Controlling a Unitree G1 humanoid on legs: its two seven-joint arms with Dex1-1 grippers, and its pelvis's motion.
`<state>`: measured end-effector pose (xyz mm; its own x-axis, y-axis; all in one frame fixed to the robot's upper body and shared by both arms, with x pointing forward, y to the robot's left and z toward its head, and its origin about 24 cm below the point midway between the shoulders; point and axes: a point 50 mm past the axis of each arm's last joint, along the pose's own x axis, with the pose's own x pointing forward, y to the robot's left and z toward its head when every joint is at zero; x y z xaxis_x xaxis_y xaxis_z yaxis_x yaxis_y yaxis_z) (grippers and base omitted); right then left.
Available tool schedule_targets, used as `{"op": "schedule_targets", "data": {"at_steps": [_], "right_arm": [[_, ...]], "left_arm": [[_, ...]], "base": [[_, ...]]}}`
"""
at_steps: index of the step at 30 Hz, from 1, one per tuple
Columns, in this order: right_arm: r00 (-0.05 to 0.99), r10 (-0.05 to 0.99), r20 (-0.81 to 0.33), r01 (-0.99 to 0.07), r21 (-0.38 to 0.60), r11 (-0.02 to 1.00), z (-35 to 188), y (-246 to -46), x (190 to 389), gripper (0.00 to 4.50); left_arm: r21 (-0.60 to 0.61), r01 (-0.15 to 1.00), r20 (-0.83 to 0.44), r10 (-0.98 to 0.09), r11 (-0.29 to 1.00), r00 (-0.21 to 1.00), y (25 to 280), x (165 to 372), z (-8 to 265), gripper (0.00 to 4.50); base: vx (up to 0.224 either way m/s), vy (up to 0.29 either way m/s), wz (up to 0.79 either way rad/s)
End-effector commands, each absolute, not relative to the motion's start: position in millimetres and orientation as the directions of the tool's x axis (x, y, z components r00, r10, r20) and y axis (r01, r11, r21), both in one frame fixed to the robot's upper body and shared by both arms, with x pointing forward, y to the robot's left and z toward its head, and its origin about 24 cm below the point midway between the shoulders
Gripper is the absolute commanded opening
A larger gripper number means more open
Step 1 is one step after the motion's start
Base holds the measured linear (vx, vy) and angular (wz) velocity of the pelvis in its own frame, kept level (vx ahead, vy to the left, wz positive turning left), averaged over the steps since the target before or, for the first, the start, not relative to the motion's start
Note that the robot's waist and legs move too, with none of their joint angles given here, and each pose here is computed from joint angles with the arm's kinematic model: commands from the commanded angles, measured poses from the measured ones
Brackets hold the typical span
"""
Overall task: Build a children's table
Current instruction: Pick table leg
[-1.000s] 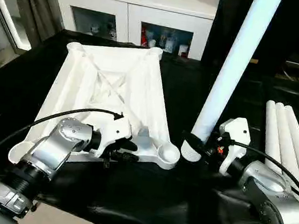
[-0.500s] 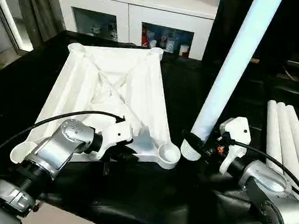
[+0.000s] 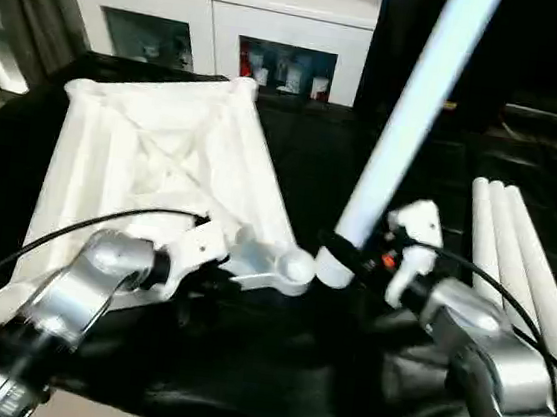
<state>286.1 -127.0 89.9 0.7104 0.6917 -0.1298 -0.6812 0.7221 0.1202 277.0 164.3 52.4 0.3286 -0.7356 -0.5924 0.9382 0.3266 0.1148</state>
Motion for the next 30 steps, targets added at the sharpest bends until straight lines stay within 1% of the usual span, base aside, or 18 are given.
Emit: {"op": "schedule_targets", "data": {"at_steps": [1, 4, 8, 9, 10, 13, 17, 19, 21, 28, 30], "right_arm": [[0.703, 0.703, -0.112, -0.694, 0.110, 0.712, 93, -121.0, 292.4, 1.88], [0.679, 0.726, -0.108, -0.717, 0.113, 0.688, 94, -115.7, 294.1, 1.88], [0.622, 0.777, -0.095, -0.768, 0.117, 0.630, 98, -105.4, 294.8, 1.88], [0.622, 0.777, -0.095, -0.768, 0.117, 0.630, 98, -105.4, 294.8, 1.88], [0.597, 0.796, -0.100, -0.787, 0.121, 0.605, 98, -101.7, 294.9, 1.88], [0.571, 0.812, -0.120, -0.802, 0.127, 0.583, 96, -97.4, 295.0, 1.88], [0.561, 0.816, -0.135, -0.807, 0.127, 0.576, 94, -95.7, 295.2, 1.88], [0.542, 0.821, -0.177, -0.815, 0.126, 0.565, 89, -93.9, 295.0, 1.88], [0.536, 0.822, -0.191, -0.818, 0.123, 0.562, 86, -93.7, 295.2, 1.88], [0.540, 0.810, -0.230, -0.810, 0.119, 0.574, 83, -95.8, 302.9, 1.88], [0.521, 0.813, -0.259, -0.819, 0.119, 0.562, 82, -96.6, 304.3, 1.88]], "left_arm": [[0.114, 0.936, -0.535, -0.773, 0.334, 0.341, 160, 271, 50, 0.00], [0.109, 0.933, -0.510, -0.787, 0.342, 0.348, 157, 271, 52, 0.00], [0.123, 0.929, -0.519, -0.775, 0.350, 0.361, 154, 272, 52, 0.00], [0.123, 0.929, -0.519, -0.775, 0.350, 0.361, 154, 272, 52, 0.00], [0.128, 0.931, -0.529, -0.770, 0.343, 0.357, 154, 272, 51, 0.00], [0.118, 0.928, -0.531, -0.767, 0.353, 0.359, 154, 273, 51, 0.00], [0.118, 0.929, -0.533, -0.767, 0.350, 0.357, 154, 274, 51, 0.00], [0.119, 0.932, -0.541, -0.765, 0.342, 0.350, 154, 277, 52, 0.00], [0.121, 0.933, -0.544, -0.764, 0.339, 0.348, 154, 278, 52, 0.00], [0.119, 0.941, -0.554, -0.765, 0.318, 0.329, 154, 280, 53, 0.00], [0.118, 0.945, -0.559, -0.765, 0.307, 0.318, 155, 280, 53, 0.00]], "base": [[0.000, 0.000, 0.00], [0.000, 0.000, 0.00], [0.000, 0.000, 0.00], [0.000, 0.000, 0.00], [0.000, 0.000, 0.00], [0.000, 0.000, 0.00], [0.000, 0.000, 0.00], [0.000, 0.000, 0.00], [0.000, 0.000, 0.00], [0.000, 0.000, 0.00], [0.000, 0.000, 0.00]]}}
